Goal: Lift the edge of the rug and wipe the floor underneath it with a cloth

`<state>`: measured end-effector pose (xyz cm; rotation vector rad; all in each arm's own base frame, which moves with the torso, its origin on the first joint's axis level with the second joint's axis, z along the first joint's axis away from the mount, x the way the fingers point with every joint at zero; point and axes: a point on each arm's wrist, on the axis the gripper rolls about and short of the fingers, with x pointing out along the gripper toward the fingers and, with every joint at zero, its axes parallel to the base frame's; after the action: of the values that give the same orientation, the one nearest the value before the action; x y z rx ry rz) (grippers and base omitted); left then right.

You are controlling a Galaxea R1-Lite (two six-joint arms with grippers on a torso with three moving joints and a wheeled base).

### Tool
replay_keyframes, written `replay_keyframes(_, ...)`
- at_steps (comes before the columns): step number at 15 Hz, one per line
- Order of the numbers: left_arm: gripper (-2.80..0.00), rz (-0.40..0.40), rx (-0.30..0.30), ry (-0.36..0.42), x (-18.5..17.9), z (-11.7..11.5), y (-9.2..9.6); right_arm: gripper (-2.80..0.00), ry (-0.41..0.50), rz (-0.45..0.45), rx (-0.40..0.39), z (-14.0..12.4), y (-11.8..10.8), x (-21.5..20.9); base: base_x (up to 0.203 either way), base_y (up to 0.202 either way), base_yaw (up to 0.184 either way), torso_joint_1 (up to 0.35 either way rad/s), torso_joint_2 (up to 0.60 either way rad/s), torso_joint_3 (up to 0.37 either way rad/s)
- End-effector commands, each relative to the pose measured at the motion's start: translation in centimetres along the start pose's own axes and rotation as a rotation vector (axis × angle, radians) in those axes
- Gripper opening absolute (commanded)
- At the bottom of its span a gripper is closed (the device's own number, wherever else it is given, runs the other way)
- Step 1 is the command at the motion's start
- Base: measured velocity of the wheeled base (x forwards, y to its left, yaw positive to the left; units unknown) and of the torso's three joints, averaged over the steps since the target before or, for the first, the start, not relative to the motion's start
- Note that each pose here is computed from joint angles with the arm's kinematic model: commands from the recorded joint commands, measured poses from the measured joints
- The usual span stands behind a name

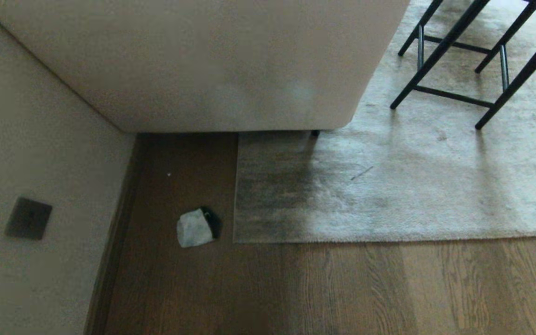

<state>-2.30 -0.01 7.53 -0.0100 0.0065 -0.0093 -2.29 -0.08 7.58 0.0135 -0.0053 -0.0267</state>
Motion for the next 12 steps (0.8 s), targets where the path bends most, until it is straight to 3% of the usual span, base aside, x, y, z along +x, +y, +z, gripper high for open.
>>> replay_keyframes(1,-2.80,0.003,-0.004,0.000,0.01,-0.02,0.01,-2.80,0.001,0.001,0.000,0.01,0.00,0.01,0.000,0.000,0.000,0.002,0.00,0.198)
replay_keyframes(12,-2.80,0.006,-0.013,-0.002,0.01,0.00,0.01,-2.80,0.001,0.001,0.000,0.01,0.00,0.01,0.000,0.000,0.000,0.004,0.00,0.203)
